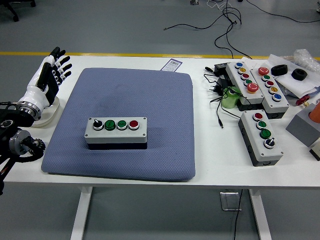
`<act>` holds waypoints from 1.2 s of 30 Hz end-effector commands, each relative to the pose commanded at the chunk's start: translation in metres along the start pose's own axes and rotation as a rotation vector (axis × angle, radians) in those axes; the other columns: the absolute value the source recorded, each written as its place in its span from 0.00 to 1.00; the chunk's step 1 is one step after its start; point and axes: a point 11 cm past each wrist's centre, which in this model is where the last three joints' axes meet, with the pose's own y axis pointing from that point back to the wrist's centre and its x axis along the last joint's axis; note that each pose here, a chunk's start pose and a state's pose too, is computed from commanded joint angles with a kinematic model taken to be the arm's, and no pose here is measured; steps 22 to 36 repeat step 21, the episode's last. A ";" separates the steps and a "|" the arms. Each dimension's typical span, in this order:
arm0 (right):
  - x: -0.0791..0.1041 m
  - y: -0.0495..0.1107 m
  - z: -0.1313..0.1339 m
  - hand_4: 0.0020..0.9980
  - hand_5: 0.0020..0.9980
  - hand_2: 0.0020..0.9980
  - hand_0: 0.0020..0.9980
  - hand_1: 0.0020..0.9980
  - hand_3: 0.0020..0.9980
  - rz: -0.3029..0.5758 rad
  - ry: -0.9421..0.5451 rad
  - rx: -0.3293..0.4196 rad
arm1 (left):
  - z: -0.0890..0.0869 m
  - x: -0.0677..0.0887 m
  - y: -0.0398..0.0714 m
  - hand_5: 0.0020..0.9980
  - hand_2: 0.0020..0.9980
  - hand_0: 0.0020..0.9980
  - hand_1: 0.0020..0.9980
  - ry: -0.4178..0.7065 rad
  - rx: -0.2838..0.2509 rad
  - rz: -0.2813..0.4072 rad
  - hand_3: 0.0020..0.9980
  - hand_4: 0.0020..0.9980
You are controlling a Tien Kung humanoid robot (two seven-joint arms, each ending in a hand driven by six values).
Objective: Pick up the button,place it on the desk,press the button,press the button
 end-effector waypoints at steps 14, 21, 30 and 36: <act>0.000 0.000 0.000 0.35 0.15 0.74 0.64 0.69 0.65 0.000 -0.001 0.000 | 0.000 0.002 0.000 1.00 1.00 0.94 0.97 0.000 0.001 0.006 1.00 0.71; 0.000 0.000 0.000 0.35 0.15 0.74 0.64 0.69 0.65 -0.002 -0.001 0.000 | -0.001 0.002 0.001 1.00 1.00 0.94 0.97 0.001 0.004 0.004 1.00 0.70; 0.000 0.000 0.000 0.35 0.15 0.74 0.64 0.69 0.65 -0.002 -0.001 0.000 | -0.001 0.002 0.001 1.00 1.00 0.94 0.97 0.001 0.004 0.004 1.00 0.70; 0.000 0.000 0.000 0.35 0.15 0.74 0.64 0.69 0.65 -0.002 -0.001 0.000 | -0.001 0.002 0.001 1.00 1.00 0.94 0.97 0.001 0.004 0.004 1.00 0.70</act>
